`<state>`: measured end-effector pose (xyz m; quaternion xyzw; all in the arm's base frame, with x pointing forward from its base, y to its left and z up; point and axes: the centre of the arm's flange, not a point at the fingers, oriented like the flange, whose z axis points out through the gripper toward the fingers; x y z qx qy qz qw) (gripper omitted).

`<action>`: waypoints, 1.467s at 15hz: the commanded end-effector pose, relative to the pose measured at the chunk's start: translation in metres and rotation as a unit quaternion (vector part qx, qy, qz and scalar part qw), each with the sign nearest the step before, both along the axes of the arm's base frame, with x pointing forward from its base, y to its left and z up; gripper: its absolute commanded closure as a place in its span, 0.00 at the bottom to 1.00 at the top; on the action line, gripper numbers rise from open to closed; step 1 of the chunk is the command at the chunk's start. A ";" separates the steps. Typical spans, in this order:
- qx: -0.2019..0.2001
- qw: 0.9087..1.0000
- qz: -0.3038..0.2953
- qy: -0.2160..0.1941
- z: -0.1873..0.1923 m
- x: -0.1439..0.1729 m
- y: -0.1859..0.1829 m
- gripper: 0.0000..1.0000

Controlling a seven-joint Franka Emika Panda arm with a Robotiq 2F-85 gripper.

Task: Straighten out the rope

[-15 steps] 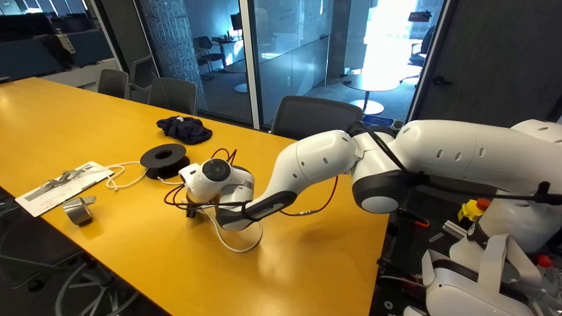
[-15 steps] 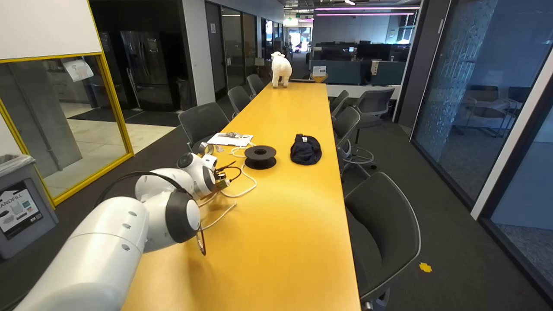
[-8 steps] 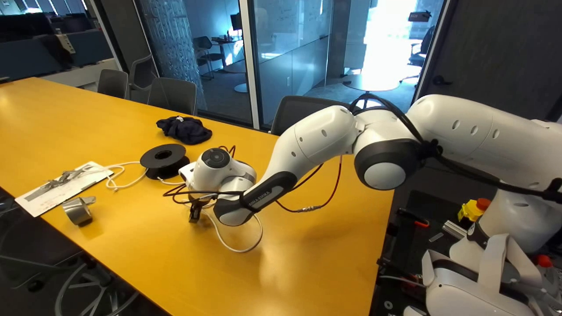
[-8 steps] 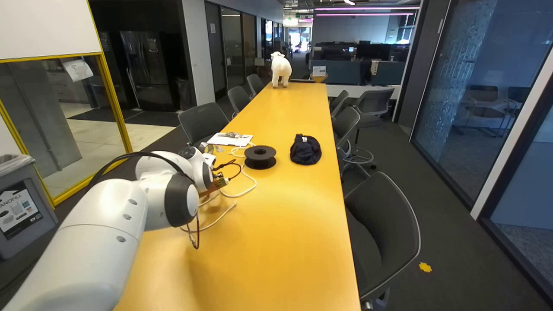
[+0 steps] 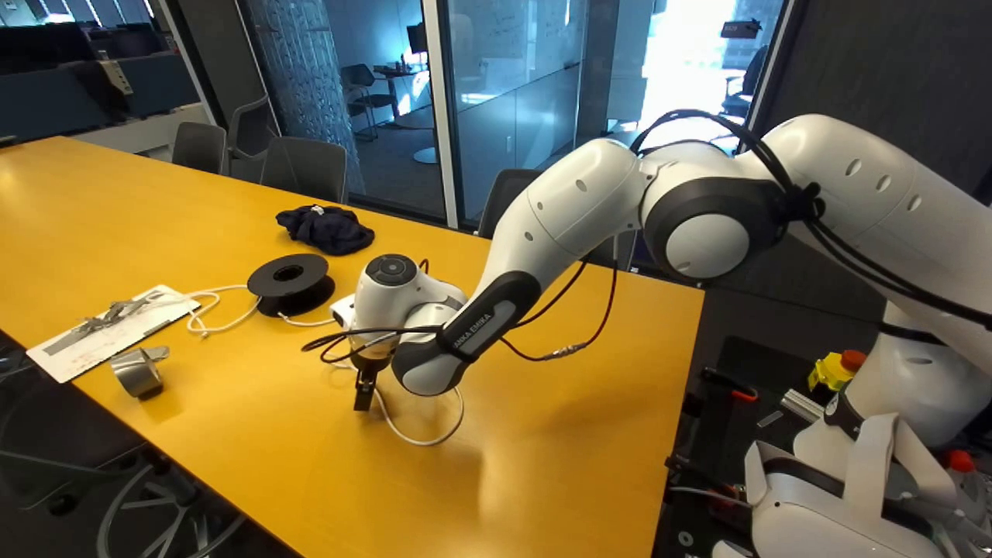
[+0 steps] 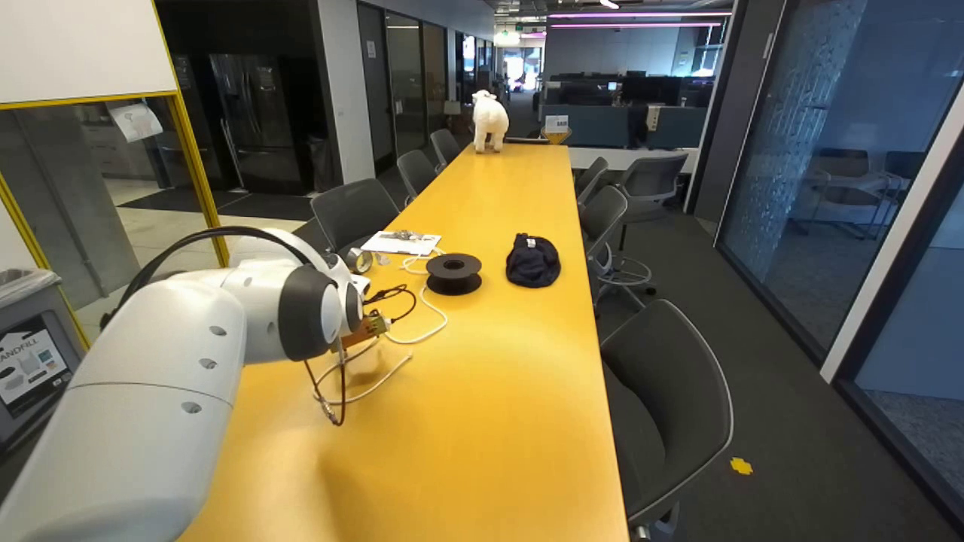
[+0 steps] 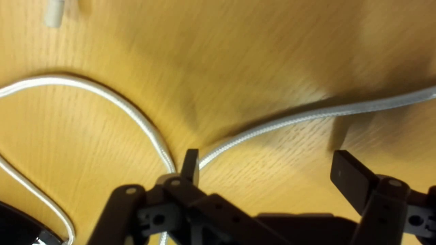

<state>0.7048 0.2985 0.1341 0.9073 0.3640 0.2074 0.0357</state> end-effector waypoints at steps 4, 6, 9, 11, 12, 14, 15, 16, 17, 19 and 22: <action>-0.011 0.998 0.000 0.067 0.083 -0.062 -0.047 0.00; -0.043 0.995 -0.024 0.091 0.105 -0.069 -0.065 0.00; -0.072 0.985 -0.082 0.130 0.141 -0.082 -0.109 0.00; -0.074 0.979 -0.109 0.155 0.163 -0.096 -0.142 0.00; -0.076 0.976 -0.120 0.165 0.174 -0.104 -0.158 0.00; -0.086 0.967 -0.150 0.186 0.196 -0.123 -0.191 0.00; -0.087 0.963 -0.170 0.191 0.206 -0.133 -0.207 0.00; -0.083 0.960 -0.188 0.191 0.216 -0.143 -0.223 0.00; -0.073 0.958 -0.204 0.190 0.227 -0.153 -0.239 0.00; -0.049 0.955 -0.225 0.186 0.246 -0.174 -0.271 0.00; -0.012 0.954 -0.237 0.182 0.273 -0.209 -0.318 0.00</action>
